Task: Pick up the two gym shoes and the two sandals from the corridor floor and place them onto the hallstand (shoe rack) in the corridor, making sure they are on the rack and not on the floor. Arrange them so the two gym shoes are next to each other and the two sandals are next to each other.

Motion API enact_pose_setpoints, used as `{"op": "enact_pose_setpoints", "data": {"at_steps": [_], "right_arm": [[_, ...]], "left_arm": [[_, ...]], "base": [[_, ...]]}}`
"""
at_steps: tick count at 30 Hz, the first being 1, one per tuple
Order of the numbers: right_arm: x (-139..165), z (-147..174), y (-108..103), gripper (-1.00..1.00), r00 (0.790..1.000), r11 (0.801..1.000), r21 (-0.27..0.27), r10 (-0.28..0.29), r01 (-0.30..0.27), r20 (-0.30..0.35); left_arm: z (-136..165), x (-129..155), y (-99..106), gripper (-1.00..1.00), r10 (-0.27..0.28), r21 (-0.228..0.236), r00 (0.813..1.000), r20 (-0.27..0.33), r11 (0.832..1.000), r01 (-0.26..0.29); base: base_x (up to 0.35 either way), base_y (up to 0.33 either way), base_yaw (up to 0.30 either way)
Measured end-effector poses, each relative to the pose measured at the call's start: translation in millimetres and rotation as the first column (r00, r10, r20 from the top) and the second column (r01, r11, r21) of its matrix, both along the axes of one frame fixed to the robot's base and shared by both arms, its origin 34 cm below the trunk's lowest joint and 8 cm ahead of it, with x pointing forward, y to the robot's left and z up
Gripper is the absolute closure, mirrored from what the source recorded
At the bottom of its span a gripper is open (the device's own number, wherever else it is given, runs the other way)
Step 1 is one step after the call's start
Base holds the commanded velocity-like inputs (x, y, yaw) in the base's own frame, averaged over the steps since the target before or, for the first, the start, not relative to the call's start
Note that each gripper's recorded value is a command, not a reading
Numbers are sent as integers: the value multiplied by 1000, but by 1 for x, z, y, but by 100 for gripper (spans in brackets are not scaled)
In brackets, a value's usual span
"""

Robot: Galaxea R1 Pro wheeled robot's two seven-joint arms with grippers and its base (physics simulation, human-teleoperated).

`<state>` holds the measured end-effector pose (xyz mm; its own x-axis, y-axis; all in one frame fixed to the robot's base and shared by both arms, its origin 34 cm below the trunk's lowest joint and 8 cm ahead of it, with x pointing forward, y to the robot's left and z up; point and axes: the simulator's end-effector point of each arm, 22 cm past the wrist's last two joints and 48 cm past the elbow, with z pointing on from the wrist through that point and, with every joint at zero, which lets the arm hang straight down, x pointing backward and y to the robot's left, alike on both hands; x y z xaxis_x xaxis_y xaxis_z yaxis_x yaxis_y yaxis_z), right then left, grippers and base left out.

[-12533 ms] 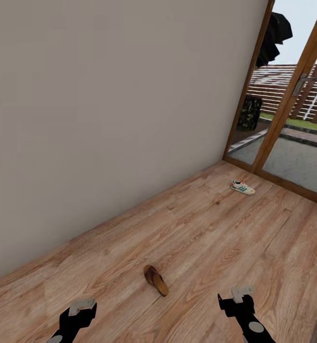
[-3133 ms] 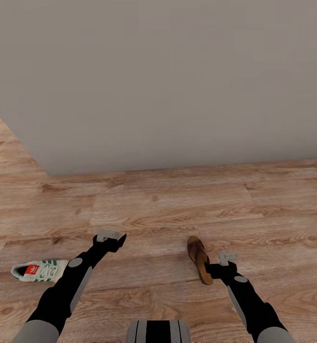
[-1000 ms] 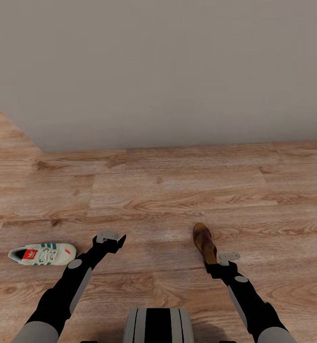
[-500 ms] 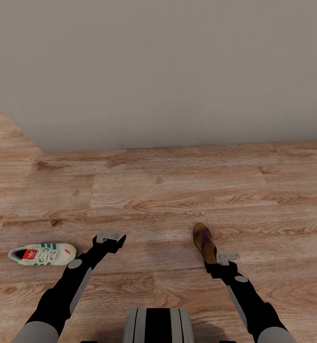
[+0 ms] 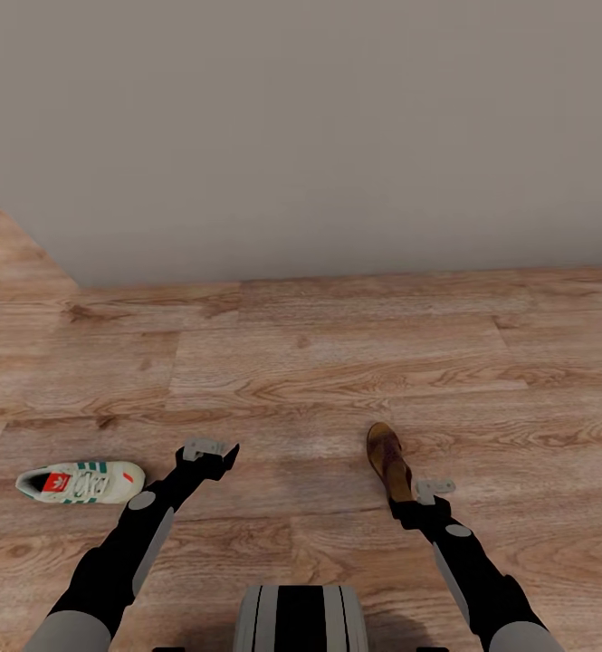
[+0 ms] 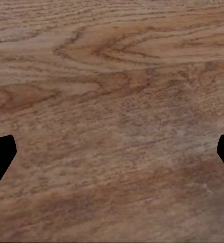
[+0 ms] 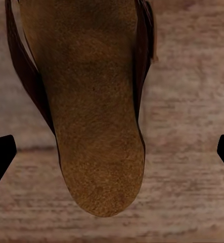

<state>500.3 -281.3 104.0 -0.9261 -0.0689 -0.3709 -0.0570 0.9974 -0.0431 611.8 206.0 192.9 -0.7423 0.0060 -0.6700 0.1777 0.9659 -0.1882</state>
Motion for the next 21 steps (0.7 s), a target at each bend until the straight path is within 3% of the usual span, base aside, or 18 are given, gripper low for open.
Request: {"op": "enact_pose_setpoints", "data": {"at_steps": [9,21], "right_arm": [[-14,-18,3,-100,1000,1000,3,2,-2,-20],[-9,-19,4,-100,999,1000,6,14,-14,32]], "left_arm": [[-26,-16,-1,-100,0,-2,999,-49,1000,0],[-30,-19,-2,-100,-1,-2,998,-58,1000,1]], "base": [[0,0,0],[0,0,0]]}}
